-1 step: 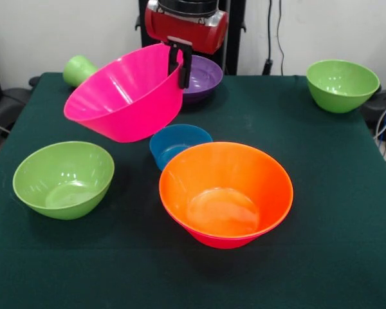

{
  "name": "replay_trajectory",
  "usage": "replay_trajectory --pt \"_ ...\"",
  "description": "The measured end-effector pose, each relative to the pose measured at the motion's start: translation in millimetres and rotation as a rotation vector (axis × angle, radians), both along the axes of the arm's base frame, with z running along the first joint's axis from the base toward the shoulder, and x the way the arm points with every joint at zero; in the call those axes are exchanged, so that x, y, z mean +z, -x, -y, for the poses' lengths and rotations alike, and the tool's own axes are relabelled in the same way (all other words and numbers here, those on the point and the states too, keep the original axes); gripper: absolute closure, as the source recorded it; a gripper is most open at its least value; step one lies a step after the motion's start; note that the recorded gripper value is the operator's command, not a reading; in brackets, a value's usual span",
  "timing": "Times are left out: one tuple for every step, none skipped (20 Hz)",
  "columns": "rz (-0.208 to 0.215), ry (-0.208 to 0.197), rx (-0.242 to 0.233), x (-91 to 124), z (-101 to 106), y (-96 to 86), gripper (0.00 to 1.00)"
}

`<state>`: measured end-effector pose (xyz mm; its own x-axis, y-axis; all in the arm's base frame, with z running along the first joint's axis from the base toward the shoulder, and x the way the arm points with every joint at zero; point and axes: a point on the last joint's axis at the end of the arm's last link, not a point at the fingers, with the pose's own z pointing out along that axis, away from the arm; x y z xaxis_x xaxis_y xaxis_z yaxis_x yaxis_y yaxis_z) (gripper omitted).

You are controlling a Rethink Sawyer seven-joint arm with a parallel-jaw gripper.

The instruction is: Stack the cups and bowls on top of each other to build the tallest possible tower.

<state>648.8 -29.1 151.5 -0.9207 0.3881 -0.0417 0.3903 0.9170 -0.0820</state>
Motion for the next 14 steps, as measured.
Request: replay_trajectory --pt "0.003 0.001 0.001 0 0 -0.5 1.0" --pt "0.01 0.005 0.003 0 0 -2.1 1.0" --pt "0.024 0.009 0.007 0 1 -5.6 1.0" --pt "0.033 0.009 0.011 0 0 -8.2 1.0" --pt "0.04 0.01 0.014 -1 0 -10.1 1.0" --pt "0.046 0.01 0.016 -1 0 -12.0 1.0" --pt "0.06 0.01 0.022 -1 -1 -16.3 1.0" --pt "0.073 0.013 0.027 -1 -1 -19.8 1.0" --pt "0.081 0.015 0.03 -1 -2 -22.0 1.0" --pt "0.093 0.019 0.037 -2 -2 -26.1 1.0" --pt "0.105 0.023 0.043 -3 -3 -30.1 1.0" --pt "0.11 0.024 0.046 -4 -3 -32.0 1.0" --pt "0.118 0.025 0.051 -6 -4 -35.0 1.0" --pt "0.125 0.026 0.056 -7 -5 -38.1 1.0"
